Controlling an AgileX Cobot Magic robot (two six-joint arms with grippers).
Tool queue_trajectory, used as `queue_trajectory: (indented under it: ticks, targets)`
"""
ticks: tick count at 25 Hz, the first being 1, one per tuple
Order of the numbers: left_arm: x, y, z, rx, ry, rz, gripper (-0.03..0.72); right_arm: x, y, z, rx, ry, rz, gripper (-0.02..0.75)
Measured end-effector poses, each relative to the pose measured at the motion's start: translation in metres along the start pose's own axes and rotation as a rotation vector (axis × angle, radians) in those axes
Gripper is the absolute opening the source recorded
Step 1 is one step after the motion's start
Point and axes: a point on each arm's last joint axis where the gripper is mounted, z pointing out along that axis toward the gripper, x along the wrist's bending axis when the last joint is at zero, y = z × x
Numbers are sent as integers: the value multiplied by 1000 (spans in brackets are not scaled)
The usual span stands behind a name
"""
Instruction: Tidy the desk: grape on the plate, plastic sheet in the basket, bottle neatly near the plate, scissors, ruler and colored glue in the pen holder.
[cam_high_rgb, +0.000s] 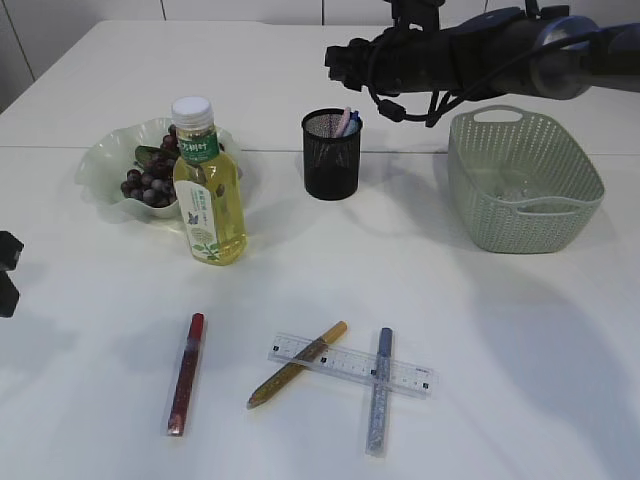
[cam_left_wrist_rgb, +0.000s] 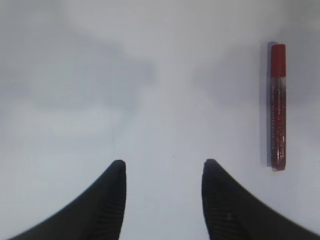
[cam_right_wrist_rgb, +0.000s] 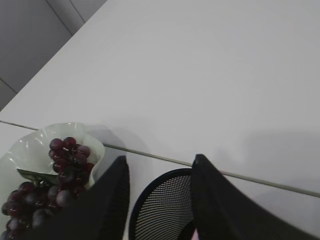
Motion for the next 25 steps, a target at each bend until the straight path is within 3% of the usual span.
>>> queue_trajectory:
  ticks: [6, 9, 18, 25]
  targets:
    - [0, 0, 0, 1, -3, -3, 361, 25, 27, -26, 21, 118, -14, 340]
    - [0, 0, 0, 3, -2, -3, 361, 40, 43, -51, 109, 142, 4, 340]
    - [0, 0, 0, 2, 0, 0, 361, 61, 51, -114, 481, -42, -68, 341]
    - [4, -2, 0, 21, 43, 34, 361, 107, 22, -127, 750, -58, -229, 341]
